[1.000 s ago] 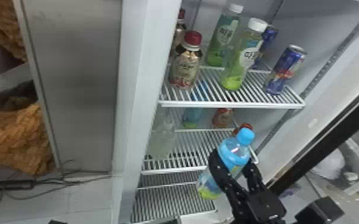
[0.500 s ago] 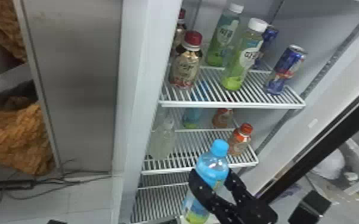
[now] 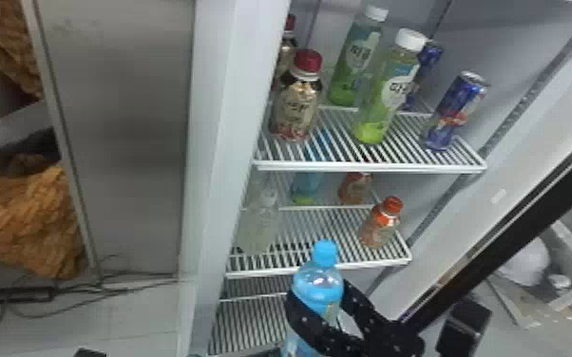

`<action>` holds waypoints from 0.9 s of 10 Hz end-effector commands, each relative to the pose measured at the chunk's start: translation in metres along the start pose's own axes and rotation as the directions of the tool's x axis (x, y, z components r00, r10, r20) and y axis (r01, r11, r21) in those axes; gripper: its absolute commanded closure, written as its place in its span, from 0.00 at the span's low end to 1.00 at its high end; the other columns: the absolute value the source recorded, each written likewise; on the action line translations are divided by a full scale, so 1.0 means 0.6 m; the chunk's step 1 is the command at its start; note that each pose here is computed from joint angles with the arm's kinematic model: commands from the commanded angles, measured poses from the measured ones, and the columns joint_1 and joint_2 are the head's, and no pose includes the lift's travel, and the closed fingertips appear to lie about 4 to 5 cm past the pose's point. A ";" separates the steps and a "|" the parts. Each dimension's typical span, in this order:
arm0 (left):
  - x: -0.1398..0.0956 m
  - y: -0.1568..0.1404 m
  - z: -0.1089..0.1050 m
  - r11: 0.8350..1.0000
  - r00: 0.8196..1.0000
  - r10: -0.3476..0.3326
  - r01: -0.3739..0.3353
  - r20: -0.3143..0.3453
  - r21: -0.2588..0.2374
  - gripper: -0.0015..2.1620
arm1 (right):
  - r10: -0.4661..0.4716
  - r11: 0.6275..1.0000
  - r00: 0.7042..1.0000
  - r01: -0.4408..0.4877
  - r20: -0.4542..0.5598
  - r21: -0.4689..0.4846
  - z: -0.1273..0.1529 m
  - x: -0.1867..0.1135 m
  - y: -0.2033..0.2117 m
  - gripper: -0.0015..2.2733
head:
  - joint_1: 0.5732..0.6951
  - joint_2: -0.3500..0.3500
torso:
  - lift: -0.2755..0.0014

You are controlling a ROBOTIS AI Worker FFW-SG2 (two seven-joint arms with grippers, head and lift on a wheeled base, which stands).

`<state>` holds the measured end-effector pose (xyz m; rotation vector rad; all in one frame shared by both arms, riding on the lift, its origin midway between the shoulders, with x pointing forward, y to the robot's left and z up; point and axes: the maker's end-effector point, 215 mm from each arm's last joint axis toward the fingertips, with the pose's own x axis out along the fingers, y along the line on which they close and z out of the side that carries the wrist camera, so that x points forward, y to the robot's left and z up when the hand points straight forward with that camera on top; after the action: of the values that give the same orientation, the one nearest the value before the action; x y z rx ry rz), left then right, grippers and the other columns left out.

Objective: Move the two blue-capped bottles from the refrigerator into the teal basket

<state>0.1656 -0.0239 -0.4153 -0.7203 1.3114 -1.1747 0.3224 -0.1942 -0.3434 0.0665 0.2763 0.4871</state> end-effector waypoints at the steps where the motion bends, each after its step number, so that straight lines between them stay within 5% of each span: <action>1: 0.000 0.000 0.001 1.000 1.000 0.000 0.000 0.000 0.002 0.55 | 0.045 0.999 0.999 -0.045 -0.018 0.008 -0.010 0.012 0.020 0.27 | 1.00 0.00 | 0.47; 5: 0.001 0.000 -0.002 1.000 1.000 0.000 0.000 -0.004 0.000 0.55 | 0.155 0.987 0.984 -0.152 -0.089 0.041 -0.027 0.022 0.082 0.27 | 1.00 0.00 | 0.47; 9: 0.003 -0.002 -0.002 1.000 1.000 -0.002 0.002 -0.004 0.000 0.55 | 0.216 0.973 0.962 -0.197 -0.168 0.122 -0.101 0.051 0.077 0.27 | 1.00 0.00 | 0.47</action>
<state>0.1649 -0.0253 -0.4150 -0.7173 1.3123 -1.1789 0.3067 -0.1376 -0.3928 0.1408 0.4623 0.6917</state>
